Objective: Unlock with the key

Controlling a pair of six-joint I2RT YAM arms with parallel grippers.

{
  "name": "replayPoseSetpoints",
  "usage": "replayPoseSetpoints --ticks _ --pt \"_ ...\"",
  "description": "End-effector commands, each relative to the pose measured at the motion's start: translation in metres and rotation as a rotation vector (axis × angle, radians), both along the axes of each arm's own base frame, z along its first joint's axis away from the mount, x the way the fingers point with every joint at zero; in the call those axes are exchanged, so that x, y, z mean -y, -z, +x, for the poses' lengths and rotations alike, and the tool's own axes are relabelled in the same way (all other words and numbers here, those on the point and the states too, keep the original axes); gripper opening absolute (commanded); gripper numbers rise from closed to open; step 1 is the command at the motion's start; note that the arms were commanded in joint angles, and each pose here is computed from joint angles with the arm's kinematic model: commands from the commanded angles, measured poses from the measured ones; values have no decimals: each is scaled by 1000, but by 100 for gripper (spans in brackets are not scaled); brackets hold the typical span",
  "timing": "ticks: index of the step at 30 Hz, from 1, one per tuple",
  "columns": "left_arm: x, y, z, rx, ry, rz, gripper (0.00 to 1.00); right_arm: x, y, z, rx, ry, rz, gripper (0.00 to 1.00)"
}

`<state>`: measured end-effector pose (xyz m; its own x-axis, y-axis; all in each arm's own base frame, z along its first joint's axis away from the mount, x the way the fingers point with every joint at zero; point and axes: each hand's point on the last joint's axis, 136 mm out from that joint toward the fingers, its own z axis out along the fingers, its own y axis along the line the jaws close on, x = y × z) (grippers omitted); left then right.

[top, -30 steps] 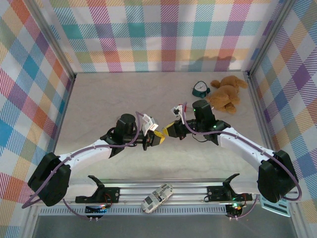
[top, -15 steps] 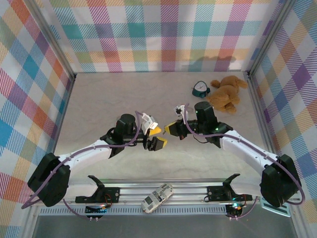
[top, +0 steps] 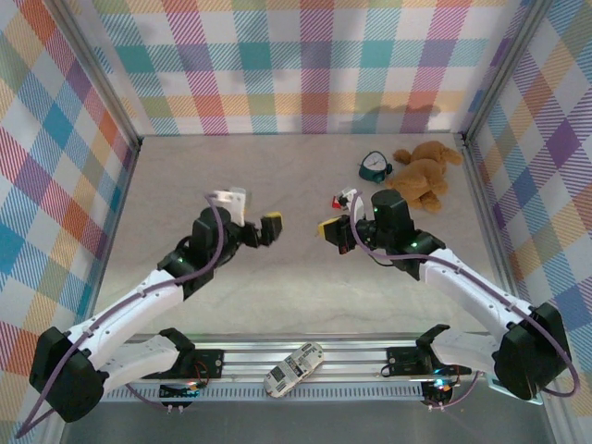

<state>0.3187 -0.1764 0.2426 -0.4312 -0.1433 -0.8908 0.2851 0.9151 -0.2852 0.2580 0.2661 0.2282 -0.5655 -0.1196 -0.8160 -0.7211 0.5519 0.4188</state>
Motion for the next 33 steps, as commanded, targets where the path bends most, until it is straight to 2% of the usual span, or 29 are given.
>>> replayPoseSetpoints --ticks 1,4,6,9,14,18,21,33 --pt "-79 46 12 -203 -375 6 100 5 -8 -3 5 17 25 2" --pt "-128 100 8 -444 -593 -115 97 7 -8 -8 -10 21 39 2" --pt "-138 133 5 -577 -641 -142 96 8 -11 -13 -8 18 57 2" --pt "-130 163 7 -692 -612 -133 96 11 -11 -18 -2 17 60 3" --pt "-92 187 31 -732 -417 -190 97 12 -14 -22 2 5 61 3" --pt "-82 200 37 -770 -363 -177 97 10 -23 -28 4 -19 94 3" --pt "-68 201 41 -765 -320 -204 96 11 -21 -27 10 -14 85 3" --pt "-10 188 74 -699 -131 -177 91 14 -15 -27 2 -5 66 3"
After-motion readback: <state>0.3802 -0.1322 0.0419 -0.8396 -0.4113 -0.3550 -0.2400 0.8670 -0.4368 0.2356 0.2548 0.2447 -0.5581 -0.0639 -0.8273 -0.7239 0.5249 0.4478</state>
